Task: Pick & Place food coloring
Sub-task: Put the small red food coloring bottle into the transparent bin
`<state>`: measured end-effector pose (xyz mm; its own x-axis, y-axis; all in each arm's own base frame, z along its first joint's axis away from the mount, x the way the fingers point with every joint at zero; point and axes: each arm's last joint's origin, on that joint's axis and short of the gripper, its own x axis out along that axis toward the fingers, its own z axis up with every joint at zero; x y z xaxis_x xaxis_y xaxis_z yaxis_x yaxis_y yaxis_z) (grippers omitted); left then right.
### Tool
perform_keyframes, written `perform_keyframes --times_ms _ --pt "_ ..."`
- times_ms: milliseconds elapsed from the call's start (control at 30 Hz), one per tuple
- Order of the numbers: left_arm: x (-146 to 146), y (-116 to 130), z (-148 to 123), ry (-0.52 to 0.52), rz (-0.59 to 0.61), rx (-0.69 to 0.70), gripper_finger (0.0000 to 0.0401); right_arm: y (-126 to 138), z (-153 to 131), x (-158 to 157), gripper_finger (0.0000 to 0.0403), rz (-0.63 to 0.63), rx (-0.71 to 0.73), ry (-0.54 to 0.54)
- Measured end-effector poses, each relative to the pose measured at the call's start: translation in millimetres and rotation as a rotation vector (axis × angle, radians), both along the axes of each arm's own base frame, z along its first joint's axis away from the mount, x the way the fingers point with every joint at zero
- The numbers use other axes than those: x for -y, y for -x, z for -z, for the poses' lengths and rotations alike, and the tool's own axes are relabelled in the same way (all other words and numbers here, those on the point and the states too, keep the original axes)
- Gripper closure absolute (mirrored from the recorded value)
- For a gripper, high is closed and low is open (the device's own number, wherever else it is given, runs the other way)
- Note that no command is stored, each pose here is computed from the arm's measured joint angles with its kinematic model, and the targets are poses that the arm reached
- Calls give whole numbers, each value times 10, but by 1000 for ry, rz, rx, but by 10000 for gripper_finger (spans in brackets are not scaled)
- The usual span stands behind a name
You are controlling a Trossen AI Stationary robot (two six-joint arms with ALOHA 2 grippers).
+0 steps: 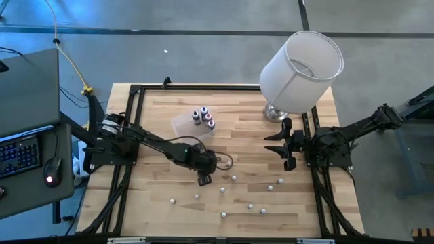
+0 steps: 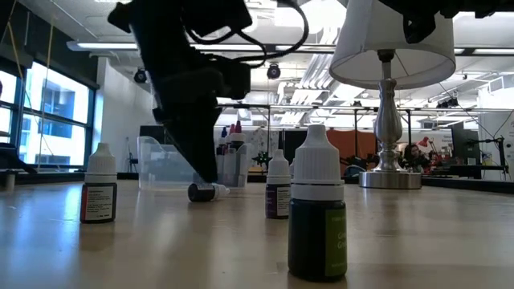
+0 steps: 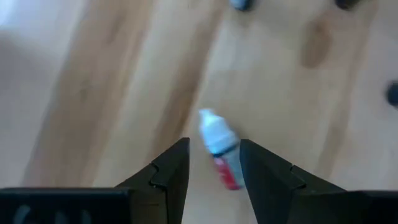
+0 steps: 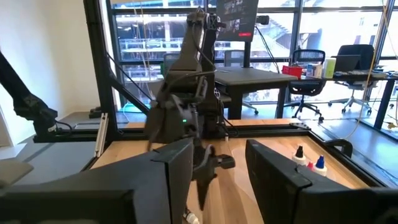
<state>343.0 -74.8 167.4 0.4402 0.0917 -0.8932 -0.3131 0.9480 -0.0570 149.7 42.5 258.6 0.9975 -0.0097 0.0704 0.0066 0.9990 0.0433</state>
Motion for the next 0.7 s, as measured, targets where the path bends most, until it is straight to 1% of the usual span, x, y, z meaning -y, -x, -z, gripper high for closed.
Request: perform_keyframes --times_ms 67,200,300,400,533,633,700 --pt "-31 -4 1 5 -18 1 261 0 0 0 261 0 0 0" --pt "-30 -26 61 6 -18 -3 261 0 0 0 261 0 0 0" --pt "-22 9 123 11 -5 -53 261 0 0 0 261 0 0 0" --pt "2 -54 176 47 18 -37 261 0 0 0 261 0 0 0" --pt "2 -53 207 39 25 -50 261 0 -1 2 261 4 0 -1" --pt "2 -54 208 26 64 -53 261 0 -1 3 261 8 1 -1" --pt "3 -56 199 1 117 -62 261 0 0 3 261 8 0 -1"
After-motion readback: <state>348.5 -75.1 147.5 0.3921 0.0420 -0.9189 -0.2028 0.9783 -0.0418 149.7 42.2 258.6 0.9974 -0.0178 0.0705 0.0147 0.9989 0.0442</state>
